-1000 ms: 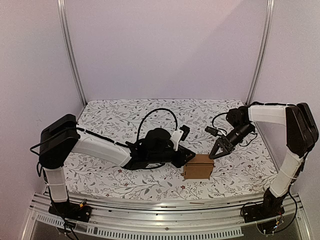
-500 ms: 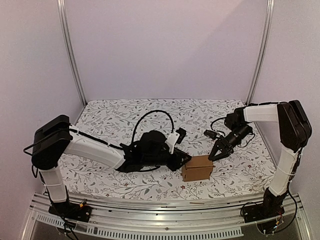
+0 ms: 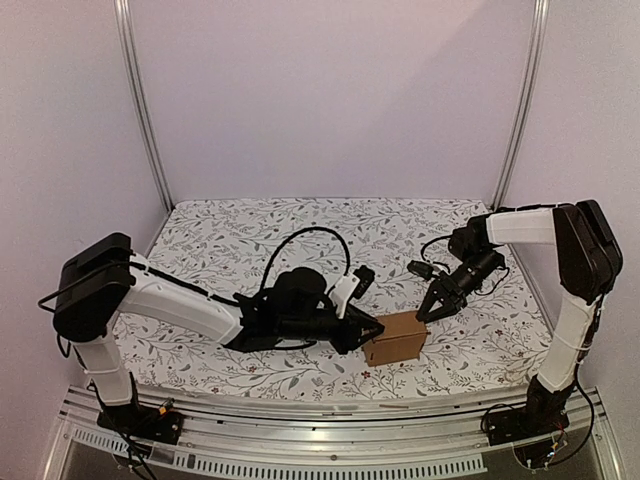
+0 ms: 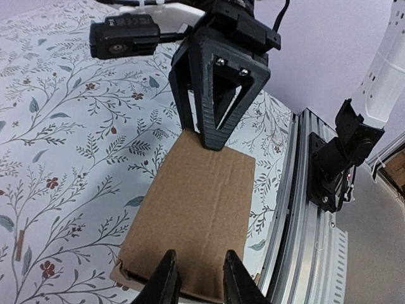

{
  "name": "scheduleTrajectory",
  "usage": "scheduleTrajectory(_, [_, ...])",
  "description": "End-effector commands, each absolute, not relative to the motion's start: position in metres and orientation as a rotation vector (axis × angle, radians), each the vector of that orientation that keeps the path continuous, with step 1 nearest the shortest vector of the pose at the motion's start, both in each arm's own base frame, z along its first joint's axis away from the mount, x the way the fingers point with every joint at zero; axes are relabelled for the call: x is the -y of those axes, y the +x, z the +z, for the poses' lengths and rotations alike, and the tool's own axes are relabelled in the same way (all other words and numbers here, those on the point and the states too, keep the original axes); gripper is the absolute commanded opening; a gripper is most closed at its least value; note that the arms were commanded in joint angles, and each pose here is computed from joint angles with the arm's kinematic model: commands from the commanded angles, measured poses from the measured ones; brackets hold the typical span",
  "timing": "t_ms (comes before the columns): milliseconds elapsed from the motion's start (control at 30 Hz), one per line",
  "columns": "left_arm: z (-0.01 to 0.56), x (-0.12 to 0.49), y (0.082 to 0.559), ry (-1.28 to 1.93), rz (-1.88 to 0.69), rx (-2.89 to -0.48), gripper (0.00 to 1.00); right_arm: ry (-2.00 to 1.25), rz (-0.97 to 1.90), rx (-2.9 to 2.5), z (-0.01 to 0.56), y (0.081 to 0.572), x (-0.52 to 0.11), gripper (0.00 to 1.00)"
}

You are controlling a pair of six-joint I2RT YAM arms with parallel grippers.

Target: Fold the paper box

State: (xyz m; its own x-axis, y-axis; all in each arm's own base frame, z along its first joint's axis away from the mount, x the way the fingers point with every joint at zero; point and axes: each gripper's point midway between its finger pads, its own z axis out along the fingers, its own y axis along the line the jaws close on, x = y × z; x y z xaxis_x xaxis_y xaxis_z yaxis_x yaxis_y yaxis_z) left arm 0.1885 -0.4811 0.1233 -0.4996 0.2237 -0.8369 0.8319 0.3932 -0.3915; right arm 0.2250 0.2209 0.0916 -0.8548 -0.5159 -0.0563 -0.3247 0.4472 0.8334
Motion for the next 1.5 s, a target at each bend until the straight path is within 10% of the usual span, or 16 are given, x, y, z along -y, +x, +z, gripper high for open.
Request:
scheduleTrajectory(0, [0.07,0.471,0.178,0.971,-1.013,-2.047,0.24,0.815,-1.193,2.543,0.06,0.228,-0.209,0.29])
scheduleTrajectory(1033, [-0.038,0.424,0.19,1.194,-0.382,-2.041,0.18,0.919,-1.083,2.627,0.042,0.23,-0.197,0.23])
scheduleTrajectory(1267, [0.033,0.451,0.212,1.225,-0.359,-1.896,0.18,0.965,-1.282,2.642,0.096,0.248,-0.211,0.24])
scheduleTrajectory(1467, [0.153,0.475,0.248,1.206,-0.303,-1.721,0.29,1.139,-1.402,2.915,0.204,0.304,-0.188,0.44])
